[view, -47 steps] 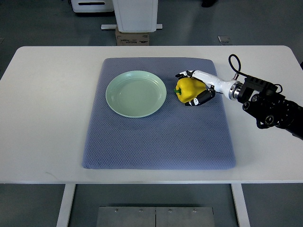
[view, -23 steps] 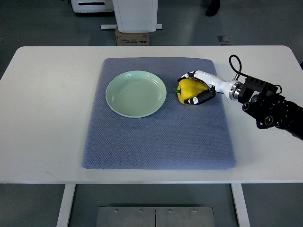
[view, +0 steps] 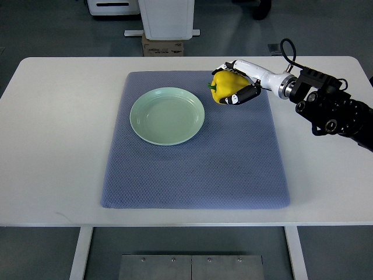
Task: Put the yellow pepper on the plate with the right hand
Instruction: 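Lift the pepper and carry it over the green plate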
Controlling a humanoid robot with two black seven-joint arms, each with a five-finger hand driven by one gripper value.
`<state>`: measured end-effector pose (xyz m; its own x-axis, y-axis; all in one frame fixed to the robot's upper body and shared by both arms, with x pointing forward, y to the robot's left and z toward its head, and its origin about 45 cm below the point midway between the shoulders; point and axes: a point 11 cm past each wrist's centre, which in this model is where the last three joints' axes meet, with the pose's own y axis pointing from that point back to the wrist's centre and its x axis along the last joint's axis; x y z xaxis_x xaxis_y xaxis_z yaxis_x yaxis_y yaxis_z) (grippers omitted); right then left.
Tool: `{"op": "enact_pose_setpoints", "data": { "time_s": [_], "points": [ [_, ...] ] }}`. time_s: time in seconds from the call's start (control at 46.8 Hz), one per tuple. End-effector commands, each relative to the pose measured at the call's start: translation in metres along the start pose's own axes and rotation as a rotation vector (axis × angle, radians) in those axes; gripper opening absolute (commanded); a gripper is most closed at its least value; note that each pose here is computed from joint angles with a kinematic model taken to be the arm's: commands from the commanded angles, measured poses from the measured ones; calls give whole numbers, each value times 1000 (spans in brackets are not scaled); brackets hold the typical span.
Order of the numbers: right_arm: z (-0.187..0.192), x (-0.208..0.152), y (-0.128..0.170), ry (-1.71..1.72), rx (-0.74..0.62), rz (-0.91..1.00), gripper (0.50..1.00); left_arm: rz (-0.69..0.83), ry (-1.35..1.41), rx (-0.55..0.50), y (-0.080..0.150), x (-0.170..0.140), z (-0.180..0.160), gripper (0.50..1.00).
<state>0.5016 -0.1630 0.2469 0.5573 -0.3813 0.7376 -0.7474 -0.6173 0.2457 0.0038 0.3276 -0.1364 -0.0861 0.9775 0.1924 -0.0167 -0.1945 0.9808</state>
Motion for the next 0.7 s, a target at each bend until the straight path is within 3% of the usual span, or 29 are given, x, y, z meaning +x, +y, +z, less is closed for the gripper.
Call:
{"op": "enact_pose_setpoints", "data": {
  "time_s": [0.0, 0.278, 0.683],
  "points": [
    [-11, -4, -7, -9, 12, -6, 500, 0, 0, 0, 0, 0, 0, 1000],
    [-44, -33, -30, -19, 53, -60, 500, 0, 0, 0, 0, 0, 0, 1000],
    [-60, -50, -33, -36, 102, -106, 500, 0, 0, 0, 0, 0, 0, 1000]
  ]
}}
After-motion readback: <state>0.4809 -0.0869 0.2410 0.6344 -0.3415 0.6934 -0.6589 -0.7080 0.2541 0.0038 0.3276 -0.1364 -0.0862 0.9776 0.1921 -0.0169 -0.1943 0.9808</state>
